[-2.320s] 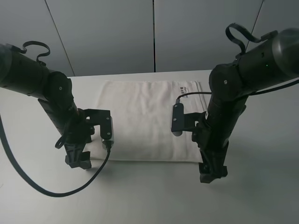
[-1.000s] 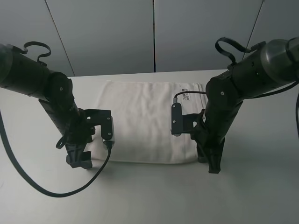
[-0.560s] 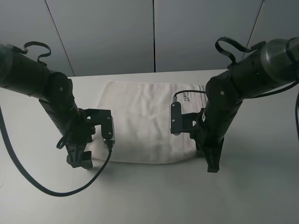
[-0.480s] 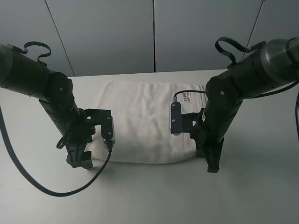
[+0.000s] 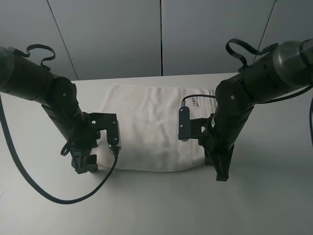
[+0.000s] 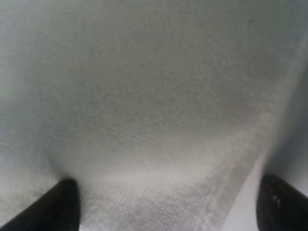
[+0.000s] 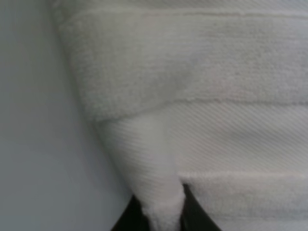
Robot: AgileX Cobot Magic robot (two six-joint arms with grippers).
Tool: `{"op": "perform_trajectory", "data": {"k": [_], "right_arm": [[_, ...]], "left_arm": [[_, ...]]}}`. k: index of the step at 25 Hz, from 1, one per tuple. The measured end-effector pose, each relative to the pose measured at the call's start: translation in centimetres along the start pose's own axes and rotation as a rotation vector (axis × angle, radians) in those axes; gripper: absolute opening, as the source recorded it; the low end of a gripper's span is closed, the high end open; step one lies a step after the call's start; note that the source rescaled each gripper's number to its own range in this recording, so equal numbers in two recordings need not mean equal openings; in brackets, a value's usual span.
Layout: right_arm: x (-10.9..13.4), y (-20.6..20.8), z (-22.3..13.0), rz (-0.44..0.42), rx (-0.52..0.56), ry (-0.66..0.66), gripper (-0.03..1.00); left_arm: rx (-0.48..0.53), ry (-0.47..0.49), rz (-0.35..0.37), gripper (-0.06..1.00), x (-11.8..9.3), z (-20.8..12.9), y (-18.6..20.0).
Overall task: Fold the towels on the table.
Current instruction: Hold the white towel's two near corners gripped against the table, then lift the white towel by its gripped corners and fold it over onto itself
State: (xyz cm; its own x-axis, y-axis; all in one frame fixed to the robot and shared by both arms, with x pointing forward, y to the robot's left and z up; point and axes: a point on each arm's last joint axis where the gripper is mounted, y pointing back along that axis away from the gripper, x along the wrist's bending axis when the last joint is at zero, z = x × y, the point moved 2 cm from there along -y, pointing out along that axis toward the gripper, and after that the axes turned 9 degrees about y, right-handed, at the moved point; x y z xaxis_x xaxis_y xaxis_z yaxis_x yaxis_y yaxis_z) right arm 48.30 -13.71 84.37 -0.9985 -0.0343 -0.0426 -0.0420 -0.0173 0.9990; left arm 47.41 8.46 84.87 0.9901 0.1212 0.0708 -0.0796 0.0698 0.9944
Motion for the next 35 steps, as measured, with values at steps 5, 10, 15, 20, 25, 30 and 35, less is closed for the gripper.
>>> {"op": "perform_trajectory", "data": {"k": [5,10,15,20,25,30,35], "right_arm": [[-0.1,0.0,0.0,-0.005,-0.004,-0.002,0.0],[-0.1,0.0,0.1,-0.007,-0.005,-0.004,0.0],[0.0,0.0,0.2,-0.001,-0.022,-0.033,0.0],[0.3,0.0,0.5,0.031,-0.046,-0.09,0.0],[1.1,1.2,0.6,0.081,-0.063,-0.134,0.0],[2.2,4.5,0.4,0.116,-0.083,-0.142,0.0],[3.4,7.5,0.7,0.133,-0.147,-0.125,0.0]], "left_arm": [[0.004,0.0,0.005,0.19,0.1,0.0,0.0],[0.012,0.004,-0.001,0.0,0.0,-0.1,0.0],[0.021,0.024,-0.008,0.0,-0.1,-0.2,0.0],[0.058,0.036,-0.04,0.0,-0.5,-0.7,0.4],[0.083,0.037,-0.061,0.0,-1.2,-0.7,1.4],[0.102,0.06,-0.084,0.0,-2.1,-0.6,2.3],[0.114,0.055,-0.091,0.0,-3.0,-0.3,3.4]]}}
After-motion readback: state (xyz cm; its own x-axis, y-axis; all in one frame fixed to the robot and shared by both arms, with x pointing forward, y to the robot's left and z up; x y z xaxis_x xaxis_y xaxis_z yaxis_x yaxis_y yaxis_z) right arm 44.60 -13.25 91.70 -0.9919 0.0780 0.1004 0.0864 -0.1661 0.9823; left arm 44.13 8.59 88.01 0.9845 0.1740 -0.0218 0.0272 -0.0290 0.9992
